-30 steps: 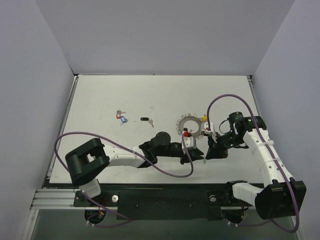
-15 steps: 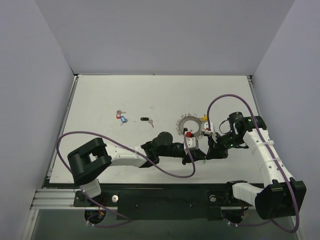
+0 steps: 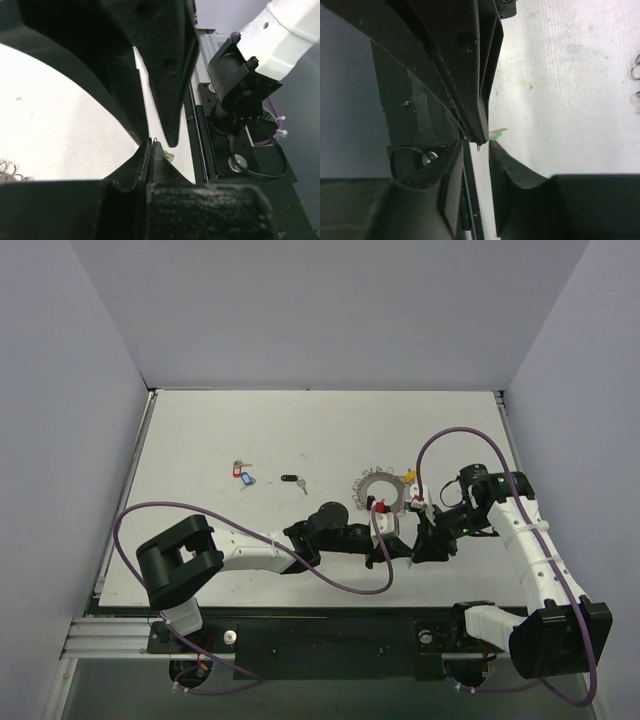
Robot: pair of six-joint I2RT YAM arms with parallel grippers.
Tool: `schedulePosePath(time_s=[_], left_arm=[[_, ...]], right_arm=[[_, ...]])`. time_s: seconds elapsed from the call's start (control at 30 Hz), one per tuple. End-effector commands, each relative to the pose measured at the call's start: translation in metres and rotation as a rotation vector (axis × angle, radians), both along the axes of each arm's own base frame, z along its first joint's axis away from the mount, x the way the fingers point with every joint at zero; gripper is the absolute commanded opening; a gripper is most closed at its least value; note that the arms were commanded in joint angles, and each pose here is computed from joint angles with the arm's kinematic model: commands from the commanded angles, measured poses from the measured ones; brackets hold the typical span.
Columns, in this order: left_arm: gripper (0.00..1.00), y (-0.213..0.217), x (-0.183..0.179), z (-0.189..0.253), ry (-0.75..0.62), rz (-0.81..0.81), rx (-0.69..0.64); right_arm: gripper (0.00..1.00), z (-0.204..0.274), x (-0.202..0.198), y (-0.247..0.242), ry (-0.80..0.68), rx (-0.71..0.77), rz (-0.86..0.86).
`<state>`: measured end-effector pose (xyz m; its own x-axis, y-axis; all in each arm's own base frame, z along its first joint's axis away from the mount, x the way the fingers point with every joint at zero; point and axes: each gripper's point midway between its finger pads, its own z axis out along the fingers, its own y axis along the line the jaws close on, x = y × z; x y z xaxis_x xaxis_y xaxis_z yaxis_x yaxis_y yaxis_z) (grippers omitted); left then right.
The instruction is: Put the keys on the keyring
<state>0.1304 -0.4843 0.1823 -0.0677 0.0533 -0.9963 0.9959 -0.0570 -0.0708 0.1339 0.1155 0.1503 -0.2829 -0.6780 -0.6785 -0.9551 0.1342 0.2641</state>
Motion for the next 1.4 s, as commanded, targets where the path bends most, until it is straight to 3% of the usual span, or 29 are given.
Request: schedulePosePath(time_s=[0.0,0.1,0.13,0.3,0.53,0.7,0.9,1.37], left_arm=[[0.00,0.008,0.004,0.033,0.026,0.045,-0.113],[0.00,0.024,0.006,0.045,0.074,0.084,-0.206],[0.00,0.029,0.005,0.071,0.082,0.084,-0.315],[0.00,0.059,0.005,0.117,0.124,0.122,-0.624],[0.00,0.064,0.010,0.149,0.092,0.149,-0.709],[0.00,0.067,0.007,0.157,0.062,0.139,-0.725],[0.00,0.070,0.004,0.162,0.040,0.134,-0.734],[0.00,0.076,0.003,0.166,0.018,0.146,-0.736]], right_arm=[[0.37,0.021,0.000,0.006,-0.009,0.094,-0.050],[0.48,0.028,0.003,0.006,-0.025,0.139,-0.092],[0.50,0.030,0.003,0.007,-0.036,0.150,-0.095],[0.52,0.048,0.006,0.015,-0.087,0.245,-0.111],[0.49,0.076,-0.007,0.022,-0.143,0.321,-0.007],[0.33,0.084,-0.018,0.025,-0.147,0.344,0.087],[0.21,0.076,-0.027,0.030,-0.148,0.313,0.216],[0.16,0.076,-0.026,0.035,-0.130,0.349,0.213]])
